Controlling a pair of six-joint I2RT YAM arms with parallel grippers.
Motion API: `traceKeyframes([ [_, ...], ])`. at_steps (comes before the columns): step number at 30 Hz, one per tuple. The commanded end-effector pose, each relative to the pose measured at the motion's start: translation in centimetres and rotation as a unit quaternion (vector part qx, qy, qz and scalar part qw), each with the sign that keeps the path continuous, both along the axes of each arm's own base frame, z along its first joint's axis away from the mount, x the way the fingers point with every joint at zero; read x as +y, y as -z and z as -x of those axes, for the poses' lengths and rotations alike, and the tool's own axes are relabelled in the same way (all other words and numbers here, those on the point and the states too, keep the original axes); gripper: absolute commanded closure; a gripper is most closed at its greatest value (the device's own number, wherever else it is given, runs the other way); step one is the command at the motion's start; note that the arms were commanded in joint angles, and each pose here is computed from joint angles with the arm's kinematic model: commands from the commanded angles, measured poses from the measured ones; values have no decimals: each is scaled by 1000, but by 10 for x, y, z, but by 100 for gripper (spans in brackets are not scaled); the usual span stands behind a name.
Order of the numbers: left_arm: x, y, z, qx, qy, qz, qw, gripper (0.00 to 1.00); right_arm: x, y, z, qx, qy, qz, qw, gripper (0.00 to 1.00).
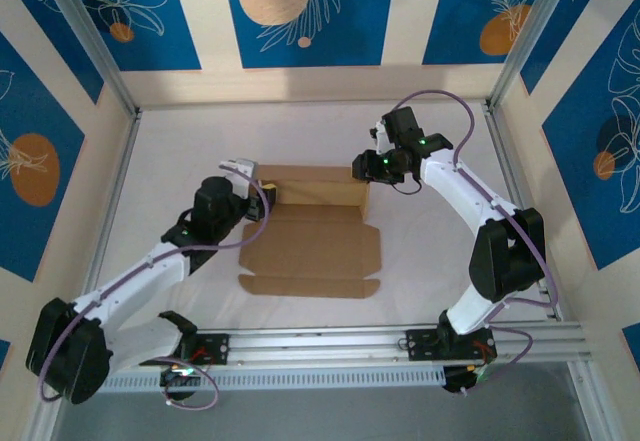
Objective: Fold the paper box
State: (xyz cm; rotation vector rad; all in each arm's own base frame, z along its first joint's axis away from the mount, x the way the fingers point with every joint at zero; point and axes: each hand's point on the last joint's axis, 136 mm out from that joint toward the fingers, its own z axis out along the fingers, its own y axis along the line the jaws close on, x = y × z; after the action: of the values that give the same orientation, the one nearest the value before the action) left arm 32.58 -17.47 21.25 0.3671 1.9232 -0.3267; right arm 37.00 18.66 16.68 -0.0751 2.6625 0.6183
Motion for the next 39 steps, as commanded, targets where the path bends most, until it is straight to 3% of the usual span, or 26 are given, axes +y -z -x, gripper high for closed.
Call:
traceKeyframes([
  [1,6,-33,7,-57,24,-57,996,28,-3,17,10,26,-11,24,999,52],
  [4,18,-46,9,-99,23,-104,989,28,-3,16,11,24,-14,25,999,52],
  [8,68,-48,-13,-109,-52,-166,979,34,-5,17,11,20,-20,31,999,53],
  [12,135,-31,-49,-61,-148,-155,975,40,-4,19,12,18,-26,32,999,53],
  [18,171,15,-102,34,-185,-129,974,40,1,23,14,22,-31,18,999,53],
  [21,162,31,-117,57,-142,-109,982,42,2,24,14,24,-32,16,999,53],
  [25,133,44,-111,83,-61,-67,992,43,-1,24,10,24,-29,16,999,53],
  [32,97,47,-73,100,15,-27,994,48,-4,20,4,23,-20,-1,1000,53],
  [39,57,55,-26,108,81,-52,989,46,-2,16,4,22,-20,-9,1000,53],
])
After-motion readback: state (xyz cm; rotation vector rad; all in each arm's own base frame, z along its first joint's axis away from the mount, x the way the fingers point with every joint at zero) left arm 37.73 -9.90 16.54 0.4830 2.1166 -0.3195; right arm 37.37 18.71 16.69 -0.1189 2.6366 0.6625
